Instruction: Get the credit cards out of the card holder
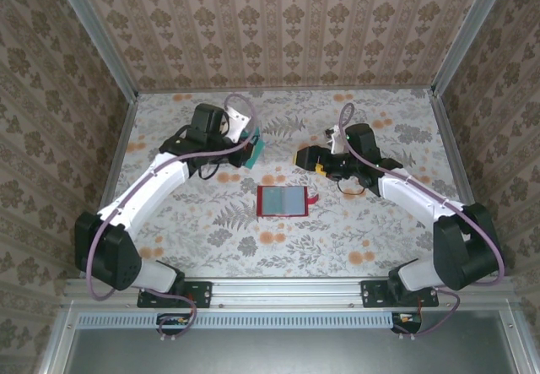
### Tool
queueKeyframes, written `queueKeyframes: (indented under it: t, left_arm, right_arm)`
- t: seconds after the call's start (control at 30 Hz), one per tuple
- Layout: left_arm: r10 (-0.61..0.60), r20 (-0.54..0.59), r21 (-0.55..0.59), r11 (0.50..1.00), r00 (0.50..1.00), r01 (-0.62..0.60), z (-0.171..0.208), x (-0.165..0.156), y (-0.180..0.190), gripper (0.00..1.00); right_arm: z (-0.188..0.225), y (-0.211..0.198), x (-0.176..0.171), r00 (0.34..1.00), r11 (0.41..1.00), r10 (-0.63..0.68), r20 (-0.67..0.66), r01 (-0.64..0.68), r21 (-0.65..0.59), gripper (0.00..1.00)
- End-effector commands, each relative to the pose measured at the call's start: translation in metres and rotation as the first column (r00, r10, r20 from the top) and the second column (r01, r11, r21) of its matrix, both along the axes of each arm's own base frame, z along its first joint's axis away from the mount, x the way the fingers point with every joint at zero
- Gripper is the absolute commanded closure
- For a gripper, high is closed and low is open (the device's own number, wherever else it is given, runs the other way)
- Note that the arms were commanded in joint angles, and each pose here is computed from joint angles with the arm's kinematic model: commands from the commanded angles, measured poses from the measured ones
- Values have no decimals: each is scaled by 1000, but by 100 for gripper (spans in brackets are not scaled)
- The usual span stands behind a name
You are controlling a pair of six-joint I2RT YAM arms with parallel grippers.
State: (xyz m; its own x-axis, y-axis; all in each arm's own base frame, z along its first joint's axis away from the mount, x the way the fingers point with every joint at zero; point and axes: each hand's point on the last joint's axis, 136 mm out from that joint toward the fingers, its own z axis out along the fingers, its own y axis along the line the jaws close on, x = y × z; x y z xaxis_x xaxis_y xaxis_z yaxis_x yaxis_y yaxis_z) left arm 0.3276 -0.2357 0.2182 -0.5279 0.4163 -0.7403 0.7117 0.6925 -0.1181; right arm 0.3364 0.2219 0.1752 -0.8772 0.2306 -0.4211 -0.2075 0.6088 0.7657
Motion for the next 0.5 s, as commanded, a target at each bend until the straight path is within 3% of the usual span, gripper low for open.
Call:
queueKeyframes:
  t: [0.0, 0.1, 0.23, 0.4, 0.47]
  left_arm:
    - [-182, 240, 302, 947, 953, 105, 3, 7, 25, 100]
    - [-248, 311, 439, 893, 917, 93, 4, 22, 35, 100]
    - [-377, 291, 621, 773, 879, 125, -9, 41, 40, 100]
    - [-483, 322, 740, 665, 814, 102, -15, 67, 36, 100]
    - [-502, 323, 750, 653, 802, 107, -16, 74, 31, 100]
  right_arm:
    - [18, -8, 1, 998, 1000, -20, 56, 21, -16, 0]
    - [18, -11, 0, 998, 1000, -26, 56, 27, -12, 0]
    - [20, -13, 0, 998, 999, -31, 54, 32, -9, 0]
    - [23, -16, 0, 998, 999, -40, 56, 41, -9, 0]
    - [24, -17, 0, 997, 999, -43, 56, 44, -8, 0]
